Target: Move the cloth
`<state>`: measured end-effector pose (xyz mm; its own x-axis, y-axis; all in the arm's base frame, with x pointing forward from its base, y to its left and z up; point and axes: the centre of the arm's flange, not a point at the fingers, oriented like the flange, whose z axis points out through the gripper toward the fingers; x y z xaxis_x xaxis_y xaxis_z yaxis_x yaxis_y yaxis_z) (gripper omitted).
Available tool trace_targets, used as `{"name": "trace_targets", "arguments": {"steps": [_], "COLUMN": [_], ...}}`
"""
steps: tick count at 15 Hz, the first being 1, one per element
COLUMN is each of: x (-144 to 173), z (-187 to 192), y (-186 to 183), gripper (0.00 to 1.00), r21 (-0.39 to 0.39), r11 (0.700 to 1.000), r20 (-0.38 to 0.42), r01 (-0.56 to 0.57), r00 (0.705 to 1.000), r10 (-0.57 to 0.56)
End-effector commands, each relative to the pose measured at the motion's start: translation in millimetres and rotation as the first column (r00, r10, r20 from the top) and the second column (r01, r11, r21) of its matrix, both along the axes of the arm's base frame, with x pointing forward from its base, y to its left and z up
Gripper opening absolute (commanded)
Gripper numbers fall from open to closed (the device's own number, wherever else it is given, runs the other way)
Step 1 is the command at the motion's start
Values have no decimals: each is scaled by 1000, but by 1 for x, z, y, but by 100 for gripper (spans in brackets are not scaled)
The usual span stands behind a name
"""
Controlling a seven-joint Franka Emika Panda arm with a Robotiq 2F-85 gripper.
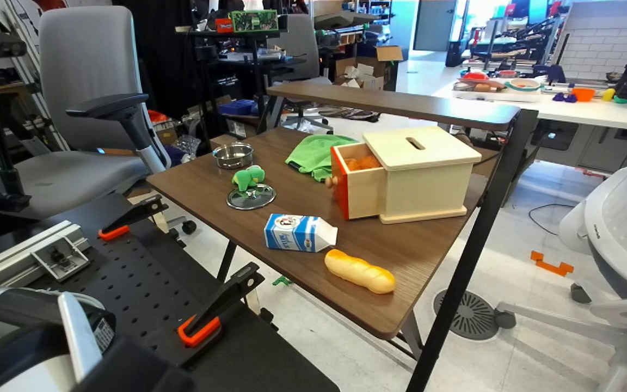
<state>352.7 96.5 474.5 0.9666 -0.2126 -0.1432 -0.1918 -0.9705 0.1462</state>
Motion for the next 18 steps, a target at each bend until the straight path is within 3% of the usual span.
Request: {"name": "trace_targets", "arguments": {"steps": [1, 5, 12, 18], "x": [49, 104, 199, 251], "z": [-32, -71, -143, -203], "y": [6, 9, 13, 4], "gripper": [100, 100, 100, 100], "r21": [33, 67, 124, 82], "r11": [989, 956, 845, 772], "r20": [57, 112, 233, 318], "r01": [143, 285, 521, 631], "r00": [988, 950, 812, 717], "r10": [-145, -291, -535, -620]}}
